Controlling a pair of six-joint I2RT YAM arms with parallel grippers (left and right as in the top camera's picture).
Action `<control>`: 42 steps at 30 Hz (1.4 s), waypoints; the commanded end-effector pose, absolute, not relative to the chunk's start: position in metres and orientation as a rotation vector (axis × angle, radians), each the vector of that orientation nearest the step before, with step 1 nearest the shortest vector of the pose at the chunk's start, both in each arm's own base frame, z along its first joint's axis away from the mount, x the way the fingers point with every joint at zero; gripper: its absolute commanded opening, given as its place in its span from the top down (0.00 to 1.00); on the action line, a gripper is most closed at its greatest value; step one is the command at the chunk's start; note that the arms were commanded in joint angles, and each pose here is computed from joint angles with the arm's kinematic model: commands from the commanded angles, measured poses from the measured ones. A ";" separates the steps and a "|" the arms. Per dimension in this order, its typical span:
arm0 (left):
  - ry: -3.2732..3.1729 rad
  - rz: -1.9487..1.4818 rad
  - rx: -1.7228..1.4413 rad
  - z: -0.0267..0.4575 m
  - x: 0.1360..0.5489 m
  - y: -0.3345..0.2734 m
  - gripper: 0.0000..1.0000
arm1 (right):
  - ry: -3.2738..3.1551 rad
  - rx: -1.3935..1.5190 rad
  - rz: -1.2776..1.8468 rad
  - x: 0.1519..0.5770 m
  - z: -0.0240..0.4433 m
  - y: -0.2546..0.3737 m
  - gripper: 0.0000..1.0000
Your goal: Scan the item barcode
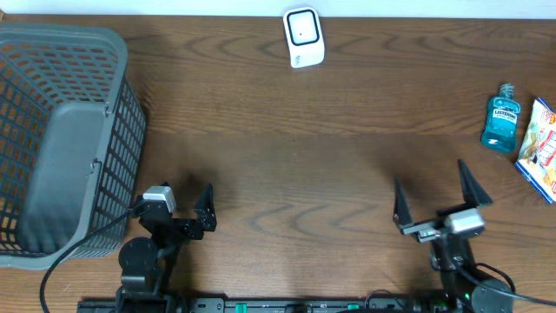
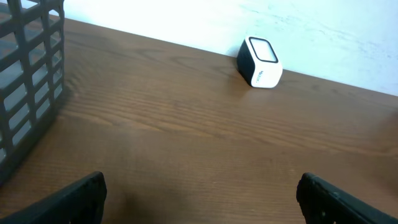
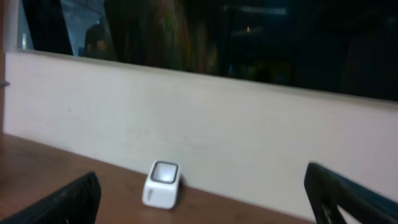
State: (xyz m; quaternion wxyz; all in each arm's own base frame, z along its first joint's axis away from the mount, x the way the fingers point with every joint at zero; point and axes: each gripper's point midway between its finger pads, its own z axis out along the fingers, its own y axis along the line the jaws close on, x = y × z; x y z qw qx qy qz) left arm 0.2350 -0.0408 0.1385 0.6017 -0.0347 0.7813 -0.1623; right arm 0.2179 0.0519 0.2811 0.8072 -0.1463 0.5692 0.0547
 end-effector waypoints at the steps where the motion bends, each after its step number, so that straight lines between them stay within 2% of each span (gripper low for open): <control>1: 1.844 -0.380 -0.062 0.126 0.233 -0.044 0.02 | 1.225 -0.379 0.047 0.225 0.257 0.054 0.01; 16: 1.844 -0.380 -0.062 0.126 0.233 -0.044 0.02 | 1.613 -0.264 -0.014 0.244 0.159 0.028 0.01; 42: 1.844 -0.380 -0.062 0.126 0.233 -0.044 0.02 | 1.627 -0.197 -0.012 0.245 0.158 0.020 0.01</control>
